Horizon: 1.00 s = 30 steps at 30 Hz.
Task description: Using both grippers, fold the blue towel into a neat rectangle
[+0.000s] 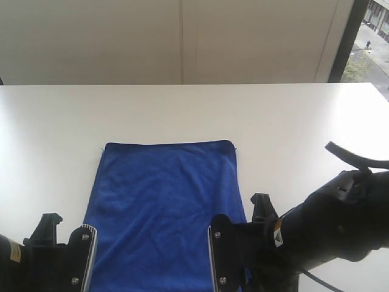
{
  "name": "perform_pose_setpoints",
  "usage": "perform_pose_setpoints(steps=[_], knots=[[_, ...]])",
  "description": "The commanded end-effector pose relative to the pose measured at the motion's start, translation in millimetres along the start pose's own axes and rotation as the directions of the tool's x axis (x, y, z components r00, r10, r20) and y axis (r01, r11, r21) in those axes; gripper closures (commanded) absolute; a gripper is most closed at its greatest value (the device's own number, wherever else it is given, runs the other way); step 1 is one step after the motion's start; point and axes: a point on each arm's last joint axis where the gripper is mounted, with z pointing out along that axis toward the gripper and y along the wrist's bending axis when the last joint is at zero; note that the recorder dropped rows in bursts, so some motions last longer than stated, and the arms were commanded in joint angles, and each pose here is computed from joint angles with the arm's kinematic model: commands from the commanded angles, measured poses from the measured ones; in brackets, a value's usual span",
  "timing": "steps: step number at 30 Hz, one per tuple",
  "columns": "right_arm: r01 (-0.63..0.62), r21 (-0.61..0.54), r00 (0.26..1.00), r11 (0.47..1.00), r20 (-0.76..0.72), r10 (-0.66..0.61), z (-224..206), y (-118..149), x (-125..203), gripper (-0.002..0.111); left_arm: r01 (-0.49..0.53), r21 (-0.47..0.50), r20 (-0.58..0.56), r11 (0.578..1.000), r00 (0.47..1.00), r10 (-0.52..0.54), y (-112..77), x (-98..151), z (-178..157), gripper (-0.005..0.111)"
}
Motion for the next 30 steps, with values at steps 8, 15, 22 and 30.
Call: perform_pose_setpoints(steps=[8, 15, 22, 30], knots=[[-0.045, -0.016, 0.999, 0.999, -0.008, 0.044, 1.1, 3.5, 1.2, 0.064, 0.033, 0.046, -0.01, 0.998, 0.999, -0.033, -7.2, 1.8, 0.3, 0.049], [-0.036, -0.044, 0.999, 0.998, -0.036, 0.035, 6.0, 14.4, 10.4, 0.064, 0.045, 0.045, -0.01, 0.998, 0.999, -0.045, -7.1, 1.8, 0.3, 0.049], [-0.011, -0.045, 0.999, 0.999, -0.048, 0.009, 5.9, 14.4, 11.6, 0.064, 0.042, 0.033, -0.009, 0.999, 0.999, -0.042, -9.4, 4.0, 2.1, 0.049], [-0.004, -0.039, 0.999, 0.999, -0.047, 0.002, 5.9, 13.8, 11.5, 0.064, 0.035, 0.027, -0.01, 0.999, 0.999, -0.035, -11.1, 5.7, 3.2, 0.049]])
